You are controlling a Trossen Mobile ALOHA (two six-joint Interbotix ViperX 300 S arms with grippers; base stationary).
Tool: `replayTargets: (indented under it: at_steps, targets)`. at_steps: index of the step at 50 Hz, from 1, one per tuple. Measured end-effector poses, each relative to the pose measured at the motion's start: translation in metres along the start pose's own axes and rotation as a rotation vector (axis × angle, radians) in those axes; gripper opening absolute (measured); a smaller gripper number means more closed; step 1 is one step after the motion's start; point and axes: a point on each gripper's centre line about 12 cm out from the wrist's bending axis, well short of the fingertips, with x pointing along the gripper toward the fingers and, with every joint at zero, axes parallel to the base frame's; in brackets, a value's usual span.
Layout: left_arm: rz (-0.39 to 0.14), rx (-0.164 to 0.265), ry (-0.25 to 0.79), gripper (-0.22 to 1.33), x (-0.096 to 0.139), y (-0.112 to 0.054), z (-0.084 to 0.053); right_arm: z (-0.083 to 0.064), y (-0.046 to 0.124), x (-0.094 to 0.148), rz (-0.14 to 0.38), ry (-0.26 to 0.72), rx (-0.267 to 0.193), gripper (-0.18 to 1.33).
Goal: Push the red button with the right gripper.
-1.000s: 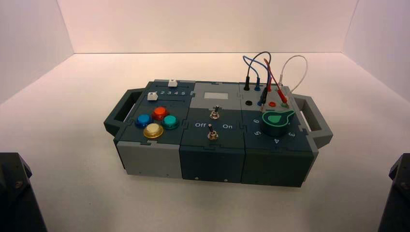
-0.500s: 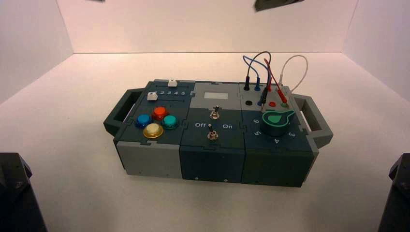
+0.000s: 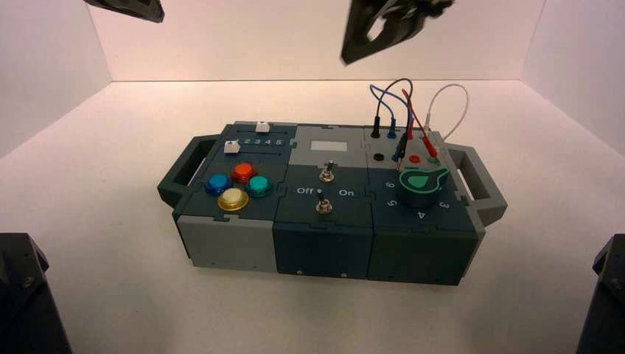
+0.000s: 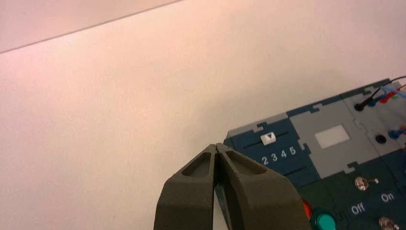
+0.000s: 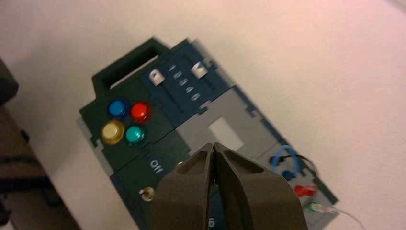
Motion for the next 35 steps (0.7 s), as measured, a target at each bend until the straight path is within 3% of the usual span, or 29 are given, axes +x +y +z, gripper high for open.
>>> replayTargets:
  at_steps: [21,35]
  targets:
    - [-0.004,0.0,0.109,-0.16,0.0,0.0,-0.004,0.023,0.045,0.051,0.076,0.172,-0.109,-0.15]
    - [0.001,0.018,0.17,-0.16,-0.003,0.001,-0.008,0.028,0.055,0.077,0.09,0.224,-0.104,-0.14]
